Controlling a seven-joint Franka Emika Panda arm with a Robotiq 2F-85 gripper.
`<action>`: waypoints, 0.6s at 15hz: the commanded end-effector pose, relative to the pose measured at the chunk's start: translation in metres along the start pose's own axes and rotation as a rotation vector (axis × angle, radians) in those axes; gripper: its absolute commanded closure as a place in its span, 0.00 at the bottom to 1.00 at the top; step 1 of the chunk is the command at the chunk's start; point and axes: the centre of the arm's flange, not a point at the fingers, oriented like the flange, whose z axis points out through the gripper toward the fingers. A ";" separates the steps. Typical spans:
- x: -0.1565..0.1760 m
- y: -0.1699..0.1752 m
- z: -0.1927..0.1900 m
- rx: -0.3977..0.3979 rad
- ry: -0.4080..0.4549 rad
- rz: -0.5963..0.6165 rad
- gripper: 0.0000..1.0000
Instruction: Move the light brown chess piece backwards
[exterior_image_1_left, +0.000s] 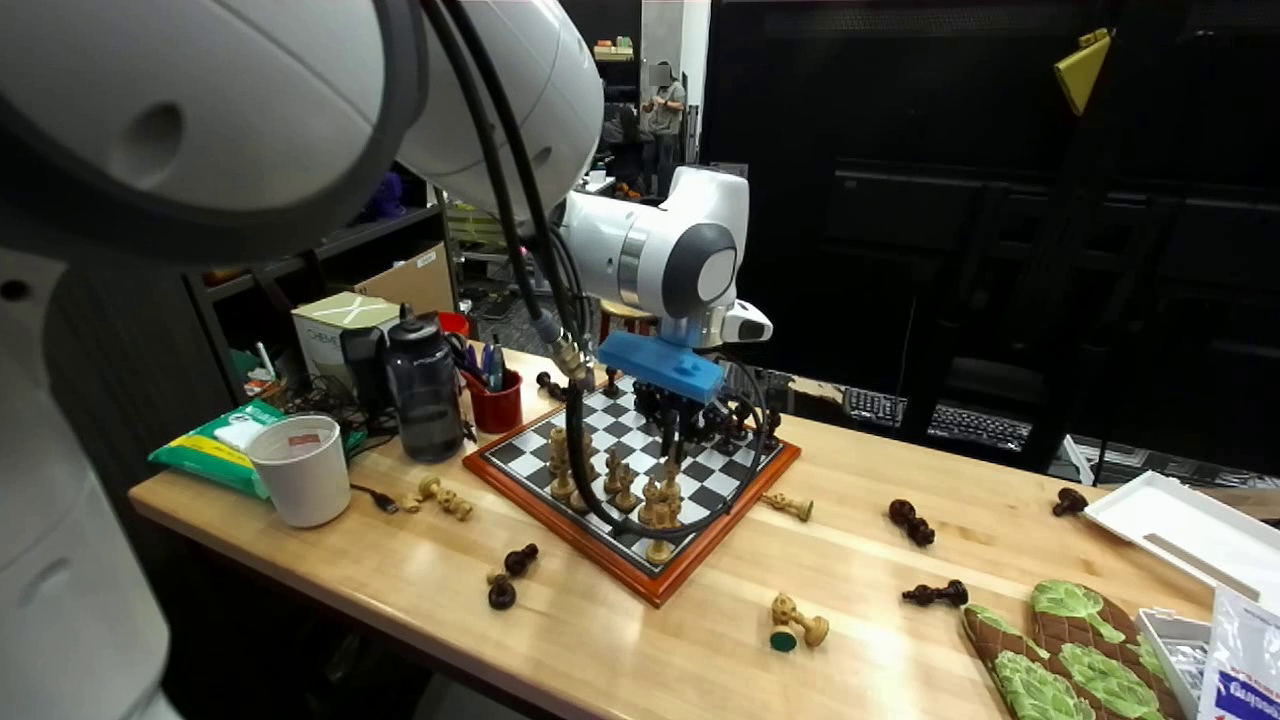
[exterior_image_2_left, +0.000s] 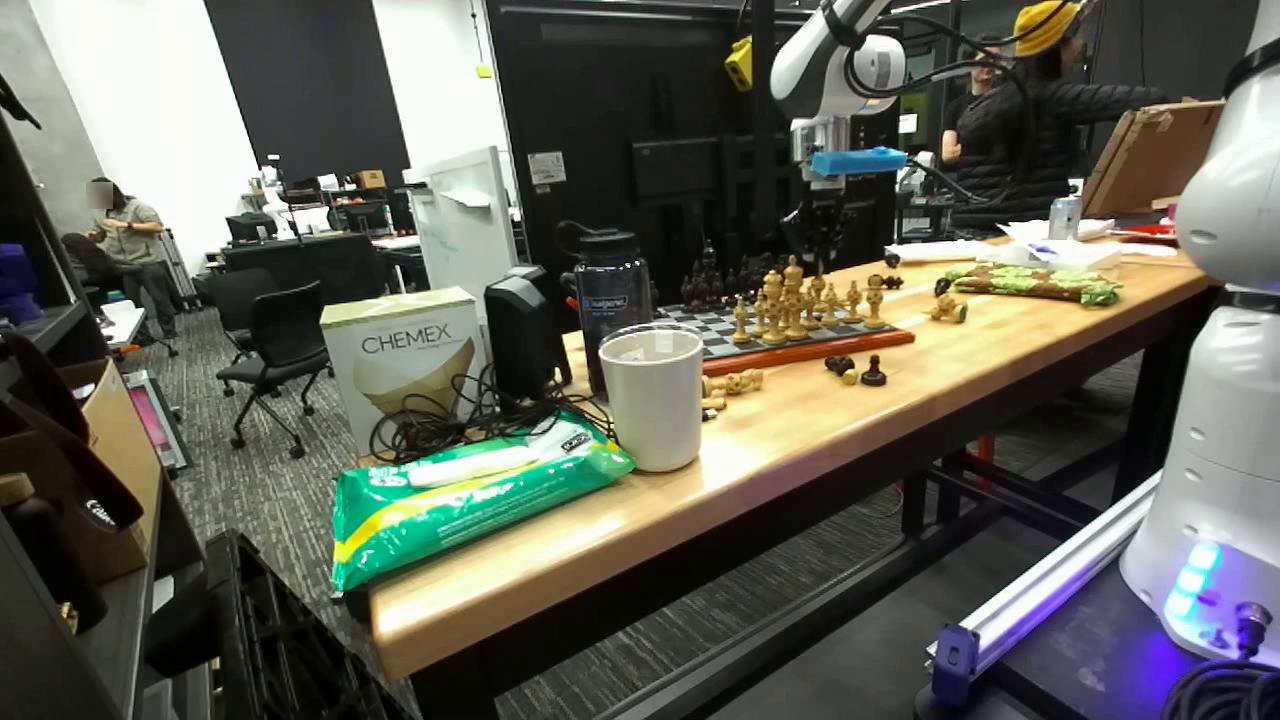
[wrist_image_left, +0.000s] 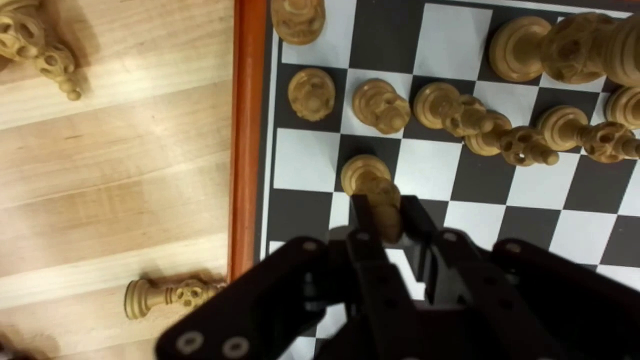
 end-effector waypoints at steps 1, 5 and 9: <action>-0.014 -0.010 -0.035 -0.044 0.039 -0.051 0.95; -0.034 -0.024 -0.065 -0.038 0.040 -0.074 0.95; -0.057 -0.034 -0.085 -0.020 0.012 -0.088 0.95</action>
